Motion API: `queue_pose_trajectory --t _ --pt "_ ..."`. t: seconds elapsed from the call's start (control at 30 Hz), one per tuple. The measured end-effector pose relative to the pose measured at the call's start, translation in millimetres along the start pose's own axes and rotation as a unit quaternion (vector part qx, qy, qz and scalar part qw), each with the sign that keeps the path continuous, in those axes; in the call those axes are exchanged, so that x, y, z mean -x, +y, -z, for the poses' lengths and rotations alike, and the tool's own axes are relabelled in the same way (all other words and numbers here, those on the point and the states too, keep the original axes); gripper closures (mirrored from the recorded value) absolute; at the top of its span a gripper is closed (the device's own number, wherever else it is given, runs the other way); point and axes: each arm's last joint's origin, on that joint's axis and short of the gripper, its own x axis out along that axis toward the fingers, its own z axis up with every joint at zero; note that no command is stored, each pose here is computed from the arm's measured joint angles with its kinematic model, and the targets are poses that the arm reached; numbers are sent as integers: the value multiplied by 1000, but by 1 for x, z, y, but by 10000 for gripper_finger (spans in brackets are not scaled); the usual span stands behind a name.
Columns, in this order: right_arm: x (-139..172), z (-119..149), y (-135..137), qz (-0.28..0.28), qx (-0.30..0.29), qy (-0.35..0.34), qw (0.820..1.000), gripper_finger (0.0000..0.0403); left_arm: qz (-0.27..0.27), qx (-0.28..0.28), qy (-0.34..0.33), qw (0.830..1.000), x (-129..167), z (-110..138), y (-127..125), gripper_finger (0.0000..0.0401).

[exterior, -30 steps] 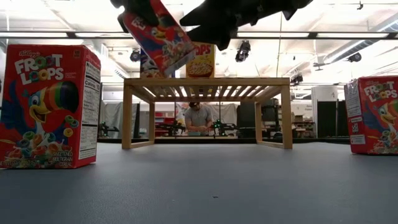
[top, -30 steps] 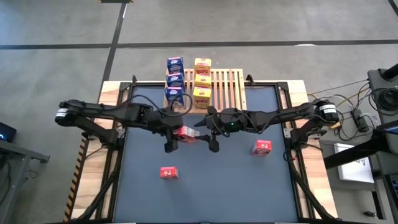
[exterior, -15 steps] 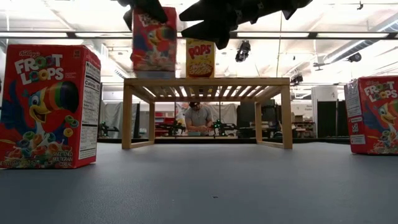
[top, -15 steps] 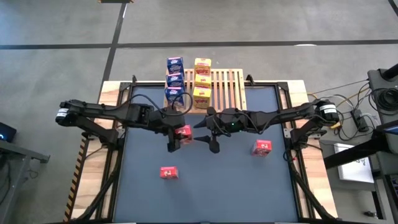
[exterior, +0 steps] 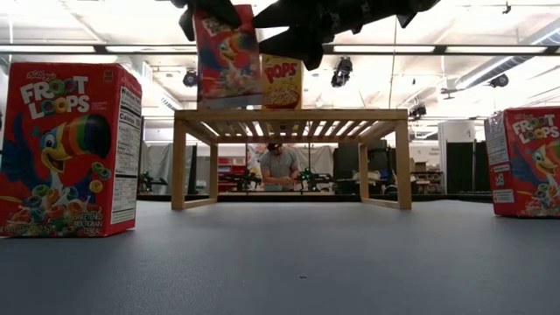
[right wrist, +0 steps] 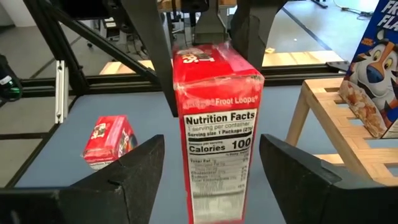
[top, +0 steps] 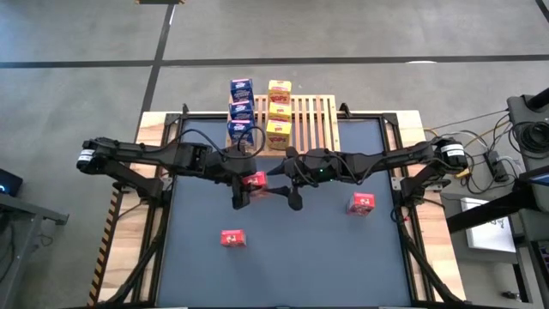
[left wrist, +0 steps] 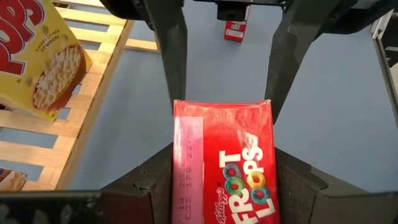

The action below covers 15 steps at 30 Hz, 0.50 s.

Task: Stack cereal on shelf
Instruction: Put the top red cereal box on the shelf

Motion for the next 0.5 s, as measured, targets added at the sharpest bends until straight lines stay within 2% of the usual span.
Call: queue_pose_trajectory --t 0.33,0.5 --pt "-1 1 -1 17 -3 0 1000 81 11 -9 -9 1000 0 -2 -2 235" --pt "-1 1 -1 9 1 1 1000 68 15 -15 -20 1000 0 -4 -2 243"
